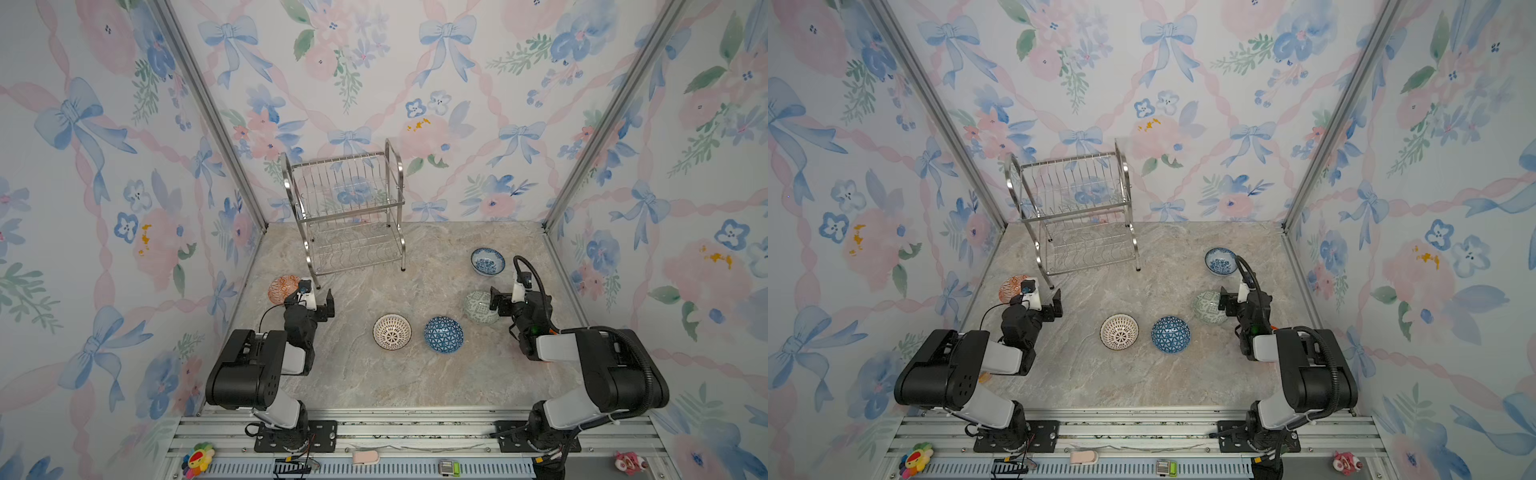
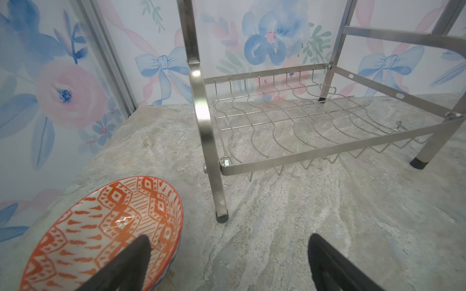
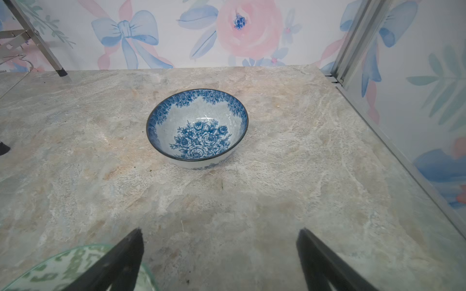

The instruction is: Load the bowls into the dish rack

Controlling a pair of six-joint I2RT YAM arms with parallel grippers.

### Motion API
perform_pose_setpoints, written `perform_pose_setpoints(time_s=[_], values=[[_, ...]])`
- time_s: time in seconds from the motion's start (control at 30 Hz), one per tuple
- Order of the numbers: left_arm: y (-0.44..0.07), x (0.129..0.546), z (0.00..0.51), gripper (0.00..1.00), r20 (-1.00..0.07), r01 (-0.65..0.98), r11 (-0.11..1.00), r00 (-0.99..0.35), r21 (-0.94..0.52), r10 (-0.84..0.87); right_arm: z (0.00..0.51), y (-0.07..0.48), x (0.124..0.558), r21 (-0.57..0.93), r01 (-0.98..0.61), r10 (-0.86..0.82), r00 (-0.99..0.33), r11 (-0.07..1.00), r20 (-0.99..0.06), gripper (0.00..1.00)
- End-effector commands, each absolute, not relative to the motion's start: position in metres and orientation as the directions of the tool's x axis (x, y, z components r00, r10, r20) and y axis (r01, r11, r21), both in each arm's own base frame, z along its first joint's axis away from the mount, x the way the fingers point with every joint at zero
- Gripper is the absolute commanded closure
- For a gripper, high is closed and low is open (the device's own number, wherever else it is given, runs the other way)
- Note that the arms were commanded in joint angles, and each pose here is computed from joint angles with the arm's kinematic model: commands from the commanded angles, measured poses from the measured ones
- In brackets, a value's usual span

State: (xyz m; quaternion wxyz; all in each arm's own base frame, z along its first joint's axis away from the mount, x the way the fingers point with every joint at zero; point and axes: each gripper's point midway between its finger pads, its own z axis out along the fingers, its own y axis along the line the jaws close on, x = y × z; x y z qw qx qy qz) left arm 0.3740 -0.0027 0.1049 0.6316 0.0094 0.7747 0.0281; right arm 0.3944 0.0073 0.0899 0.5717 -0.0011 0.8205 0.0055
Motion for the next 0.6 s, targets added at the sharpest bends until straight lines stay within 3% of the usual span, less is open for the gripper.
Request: perform_pose_setpoints(time_s=[0.0, 0.57], values=[[-0.0029, 0.3773, 0.1063, 0.02, -0.979, -0.014, 0.998, -0.195, 0.066, 0.062, 0.0977, 0.0095, 0.4001, -0.016, -0.013, -0.019, -0.325, 1.0, -0.945, 0.03], [0.0, 0.3781, 0.107, 0.02, -0.98, -0.023, 0.998, -0.194, 0.057, 0.052, 0.0972, 0.0073, 0.4007, 0.012, -0.023, 0.004, -0.328, 1.0, -0.945, 0.03]])
